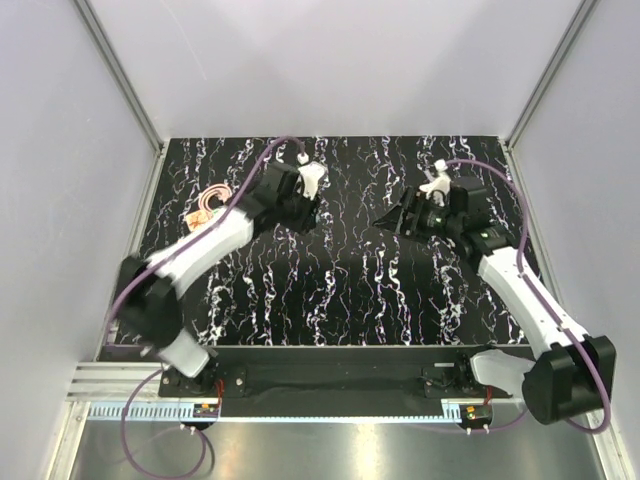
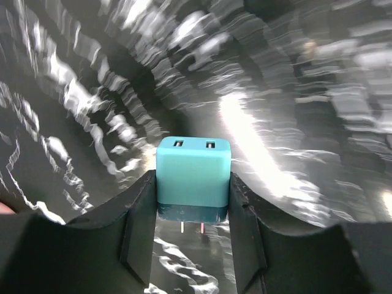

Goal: Insert the plug

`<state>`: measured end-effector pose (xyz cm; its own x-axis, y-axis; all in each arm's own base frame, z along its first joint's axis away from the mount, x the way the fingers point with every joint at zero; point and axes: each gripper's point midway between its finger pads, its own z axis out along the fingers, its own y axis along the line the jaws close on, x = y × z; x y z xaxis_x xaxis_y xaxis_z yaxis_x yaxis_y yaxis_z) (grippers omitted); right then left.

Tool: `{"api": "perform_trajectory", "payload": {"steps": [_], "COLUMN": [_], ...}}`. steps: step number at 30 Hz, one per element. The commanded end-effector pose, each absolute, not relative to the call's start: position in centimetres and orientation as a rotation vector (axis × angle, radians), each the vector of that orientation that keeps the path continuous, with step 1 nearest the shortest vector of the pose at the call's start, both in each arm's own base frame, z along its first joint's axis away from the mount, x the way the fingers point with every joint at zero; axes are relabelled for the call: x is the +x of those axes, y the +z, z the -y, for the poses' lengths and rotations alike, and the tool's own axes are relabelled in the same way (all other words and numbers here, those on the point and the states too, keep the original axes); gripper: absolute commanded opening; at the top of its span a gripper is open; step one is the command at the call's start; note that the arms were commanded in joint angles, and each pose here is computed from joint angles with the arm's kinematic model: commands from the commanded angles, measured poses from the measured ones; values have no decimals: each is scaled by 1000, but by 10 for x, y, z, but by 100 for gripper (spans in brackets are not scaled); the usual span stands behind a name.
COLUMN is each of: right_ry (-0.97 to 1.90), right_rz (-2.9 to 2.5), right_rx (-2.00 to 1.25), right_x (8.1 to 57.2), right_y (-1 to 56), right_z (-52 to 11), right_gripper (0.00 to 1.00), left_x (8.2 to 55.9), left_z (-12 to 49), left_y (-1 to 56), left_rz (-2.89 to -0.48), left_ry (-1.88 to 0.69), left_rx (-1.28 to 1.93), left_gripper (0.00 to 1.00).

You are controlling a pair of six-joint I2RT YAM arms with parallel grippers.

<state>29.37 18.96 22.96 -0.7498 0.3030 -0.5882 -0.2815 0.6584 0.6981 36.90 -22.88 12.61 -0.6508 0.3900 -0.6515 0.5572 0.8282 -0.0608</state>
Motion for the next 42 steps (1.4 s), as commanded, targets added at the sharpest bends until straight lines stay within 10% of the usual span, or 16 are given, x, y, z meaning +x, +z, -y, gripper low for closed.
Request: {"api": "perform_trajectory", "payload": {"steps": [1,15,42], "right_ry": [1326,1589,1667], "right_rz": [-2192,-2222,-2469], "right_rx": [19,-179,-409], "right_x": [280,239,204], "right_y": [262,298,228], "right_z": [-214,-270,-312], "right_gripper": [78,76,54], "left_x": [333,229,207], "left_z": [273,291,301], "left_y": [225,251,237], "left_rz": [-1982,-1761,-1722], "left_ry": [-508,-574,-586], "left_rx": [755,918,1000], "left_gripper": [0,0,0]}}
